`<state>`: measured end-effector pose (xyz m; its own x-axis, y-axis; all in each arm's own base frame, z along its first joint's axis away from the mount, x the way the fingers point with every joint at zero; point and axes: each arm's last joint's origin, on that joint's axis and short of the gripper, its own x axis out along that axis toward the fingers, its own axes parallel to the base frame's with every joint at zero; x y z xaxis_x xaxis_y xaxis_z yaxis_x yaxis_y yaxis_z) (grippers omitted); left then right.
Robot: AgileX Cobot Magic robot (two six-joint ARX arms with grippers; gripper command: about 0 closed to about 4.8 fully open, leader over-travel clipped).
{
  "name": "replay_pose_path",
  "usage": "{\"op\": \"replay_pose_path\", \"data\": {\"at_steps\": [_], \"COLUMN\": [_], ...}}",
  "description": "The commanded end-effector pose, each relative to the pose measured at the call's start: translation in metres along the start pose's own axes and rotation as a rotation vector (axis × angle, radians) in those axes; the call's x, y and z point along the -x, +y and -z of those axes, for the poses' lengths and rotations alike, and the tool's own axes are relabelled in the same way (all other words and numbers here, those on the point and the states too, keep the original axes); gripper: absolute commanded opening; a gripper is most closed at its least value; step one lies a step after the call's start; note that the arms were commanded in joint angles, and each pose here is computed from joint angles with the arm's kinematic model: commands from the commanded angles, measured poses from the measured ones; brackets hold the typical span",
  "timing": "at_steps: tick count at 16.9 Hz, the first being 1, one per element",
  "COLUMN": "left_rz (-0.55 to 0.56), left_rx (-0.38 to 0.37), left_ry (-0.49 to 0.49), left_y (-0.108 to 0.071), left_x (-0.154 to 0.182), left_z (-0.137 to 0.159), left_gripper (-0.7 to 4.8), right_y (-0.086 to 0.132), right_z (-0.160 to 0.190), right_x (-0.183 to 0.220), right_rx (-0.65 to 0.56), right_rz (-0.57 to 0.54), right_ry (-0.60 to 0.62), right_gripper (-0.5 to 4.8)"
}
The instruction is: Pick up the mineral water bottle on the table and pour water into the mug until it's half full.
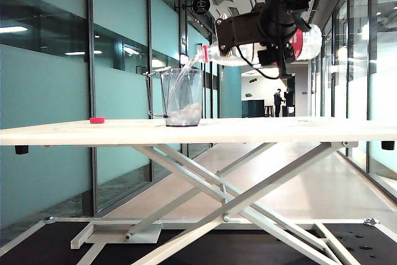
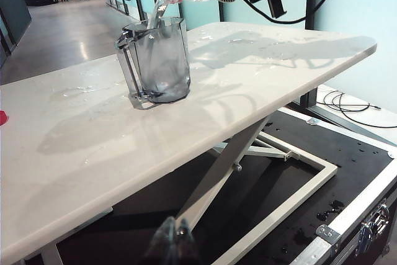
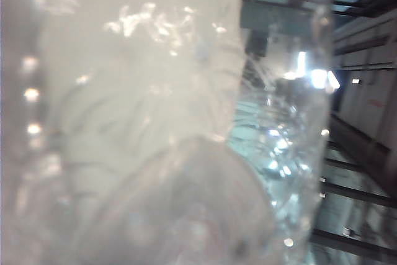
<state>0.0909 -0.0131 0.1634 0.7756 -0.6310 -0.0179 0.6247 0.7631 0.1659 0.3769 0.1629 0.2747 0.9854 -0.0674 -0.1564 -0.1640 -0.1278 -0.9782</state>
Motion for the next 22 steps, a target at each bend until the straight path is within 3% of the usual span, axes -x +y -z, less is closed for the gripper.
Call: {"op": "replay_pose_path", "data": {"at_steps": [1,9,13,14,18,21,22], "left_rz": [0.0,0.0,0.0,0.0,0.0,0.0,0.0], "left_rx": [-0.005,-0.004,-0.004,-0.004,-0.004,-0.004,-0.004], "left_ry": [-0.004,-0.004,-0.004,-0.004,-0.004,-0.004,-0.004], "left_y": [0.0,0.0,0.0,0.0,0.0,0.0,0.0], "left_x": [0.0,0.0,0.0,0.0,0.0,0.0,0.0], "left_z": [-0.001,-0.001,-0.001,-0.001,-0.001,-0.001,-0.001], "left_gripper": [-0.05,-0.05,-0.05,-0.05,-0.05,-0.05,-0.05], "right_y": [-0.016,-0.016,-0.006,-0.003,0.006,0.007,0.009], "right_z": [0.002,0.002,-0.001,-0.002,-0.004,0.012,0.017], "right_x": [0.004,0.004,0.004,0.004,0.004,-0.006,-0.008], "right_rx": [-0.041,-0.042,-0.177,-0.245,-0.721,-1.169,-1.243], "right_rz": [0.09,0.089,0.0,-0.039,-0.192,-0.355,-0.362], "right_ry": [0.021,0.016,-0.055,-0.087,-0.195,-0.387,-0.432], "right_gripper": [2.11,2.11,2.11,2.11,2.11,2.11,2.11]}}
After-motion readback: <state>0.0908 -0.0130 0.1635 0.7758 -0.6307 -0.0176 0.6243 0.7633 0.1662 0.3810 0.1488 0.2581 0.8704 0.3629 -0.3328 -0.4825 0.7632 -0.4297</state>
